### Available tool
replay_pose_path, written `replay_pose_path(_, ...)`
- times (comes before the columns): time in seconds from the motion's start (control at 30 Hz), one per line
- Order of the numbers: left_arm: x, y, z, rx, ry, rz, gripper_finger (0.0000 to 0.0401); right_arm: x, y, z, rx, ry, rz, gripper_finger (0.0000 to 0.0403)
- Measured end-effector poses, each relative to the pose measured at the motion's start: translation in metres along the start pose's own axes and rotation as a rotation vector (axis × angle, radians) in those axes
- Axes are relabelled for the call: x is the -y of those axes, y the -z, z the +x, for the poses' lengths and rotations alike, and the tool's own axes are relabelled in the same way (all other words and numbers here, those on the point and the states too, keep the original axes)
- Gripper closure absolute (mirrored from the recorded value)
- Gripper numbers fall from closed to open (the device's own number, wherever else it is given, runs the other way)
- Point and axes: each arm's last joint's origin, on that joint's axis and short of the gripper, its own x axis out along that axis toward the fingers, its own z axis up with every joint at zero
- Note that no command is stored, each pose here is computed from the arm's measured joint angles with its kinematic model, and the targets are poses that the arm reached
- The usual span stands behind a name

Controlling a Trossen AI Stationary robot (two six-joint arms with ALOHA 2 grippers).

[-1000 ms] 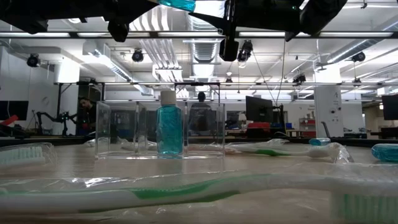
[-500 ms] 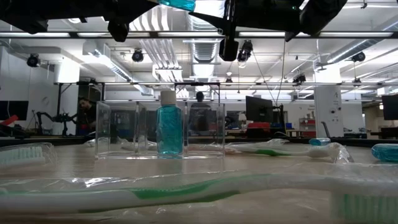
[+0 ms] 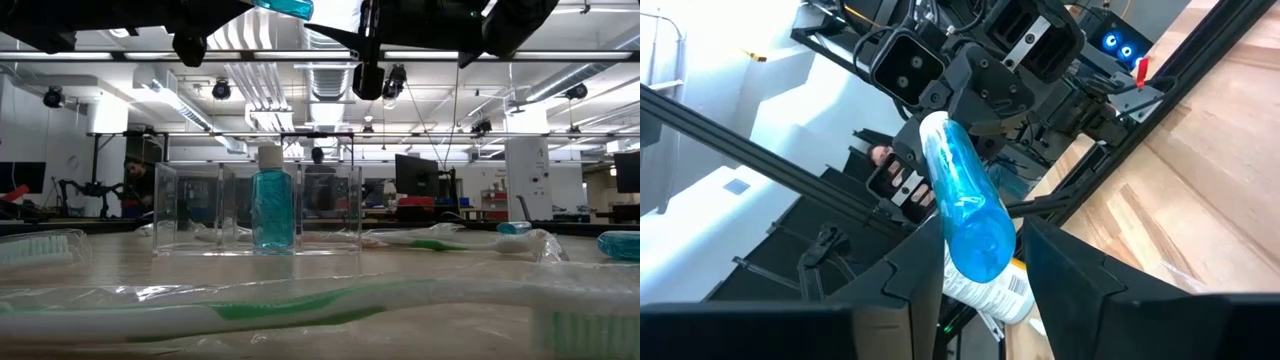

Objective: Pick & Place toothbrushing station
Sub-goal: Put the blue mouthwash bottle into the transparent organizer

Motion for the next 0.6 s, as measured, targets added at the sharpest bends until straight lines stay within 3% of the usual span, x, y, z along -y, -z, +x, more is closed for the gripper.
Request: replay_pose_path(0.6, 0.0008, 0.0005, -0.0003, -0.007, 0.033, -0.003, 0.0291, -0.0004, -0.0004, 0.0001, 0.001, -0.003, 0.004, 0.0268)
